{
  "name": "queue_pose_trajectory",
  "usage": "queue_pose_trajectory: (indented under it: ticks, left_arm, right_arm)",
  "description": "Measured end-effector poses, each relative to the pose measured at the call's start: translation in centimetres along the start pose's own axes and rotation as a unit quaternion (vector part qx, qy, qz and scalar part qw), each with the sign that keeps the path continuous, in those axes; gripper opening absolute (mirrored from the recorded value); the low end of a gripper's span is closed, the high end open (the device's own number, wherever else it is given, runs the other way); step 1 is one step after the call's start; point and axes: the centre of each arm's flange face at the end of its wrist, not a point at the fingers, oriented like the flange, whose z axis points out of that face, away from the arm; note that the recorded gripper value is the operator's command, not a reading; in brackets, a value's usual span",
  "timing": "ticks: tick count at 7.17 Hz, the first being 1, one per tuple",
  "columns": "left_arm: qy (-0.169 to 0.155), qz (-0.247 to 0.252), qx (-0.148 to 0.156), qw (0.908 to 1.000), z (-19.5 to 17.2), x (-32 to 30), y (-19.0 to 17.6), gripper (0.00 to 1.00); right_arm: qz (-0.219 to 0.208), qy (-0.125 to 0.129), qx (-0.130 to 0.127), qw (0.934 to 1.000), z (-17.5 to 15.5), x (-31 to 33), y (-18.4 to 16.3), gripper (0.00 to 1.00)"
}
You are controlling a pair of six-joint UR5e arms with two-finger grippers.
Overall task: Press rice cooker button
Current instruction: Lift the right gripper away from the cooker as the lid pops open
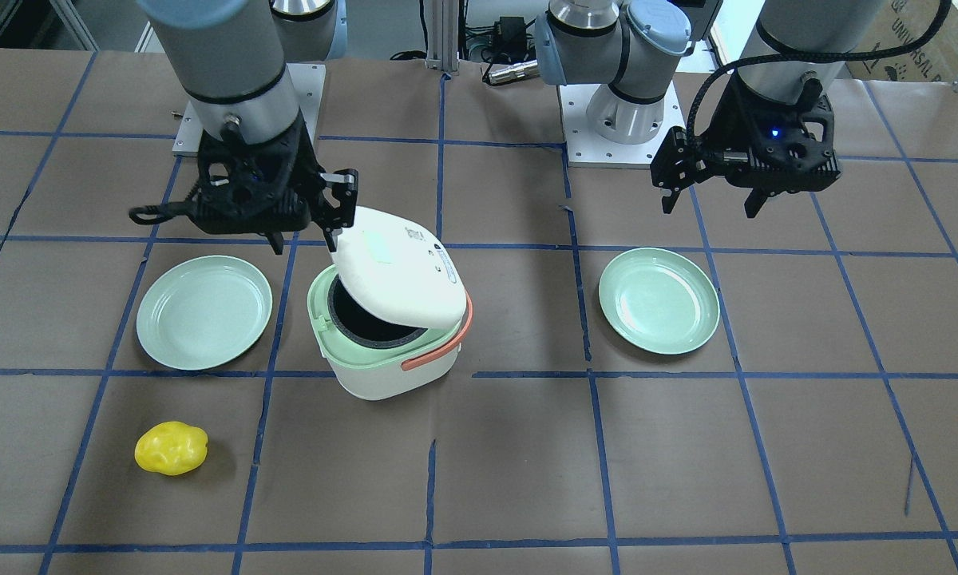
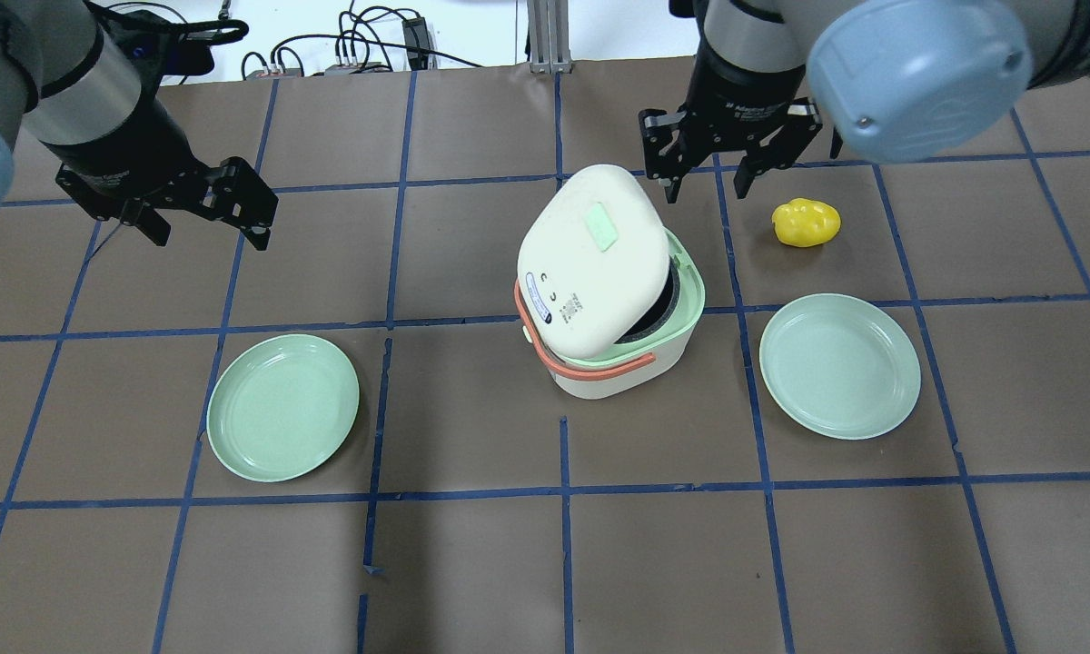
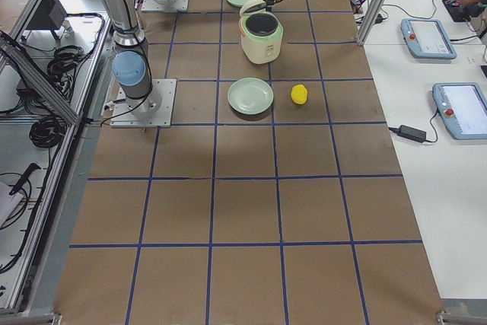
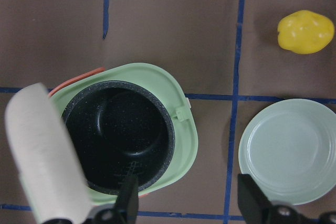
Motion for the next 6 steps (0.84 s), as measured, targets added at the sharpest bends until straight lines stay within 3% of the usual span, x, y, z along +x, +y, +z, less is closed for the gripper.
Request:
queue_pose_trajectory:
  ticks: [3, 6]
  left_arm:
    - [0.000, 0.000, 0.000, 1.0000, 0.0, 0.0, 0.0, 1.00]
    - [0.000, 0.000, 0.000, 1.0000, 0.0, 0.0, 0.0, 1.00]
  right_arm:
    - [0.009, -0.004, -0.006, 0.9999, -1.9, 6.4, -1.1, 1.00]
    - [0.003, -0.008, -0.013, 0.9999, -1.2, 7.1, -0.7, 1.00]
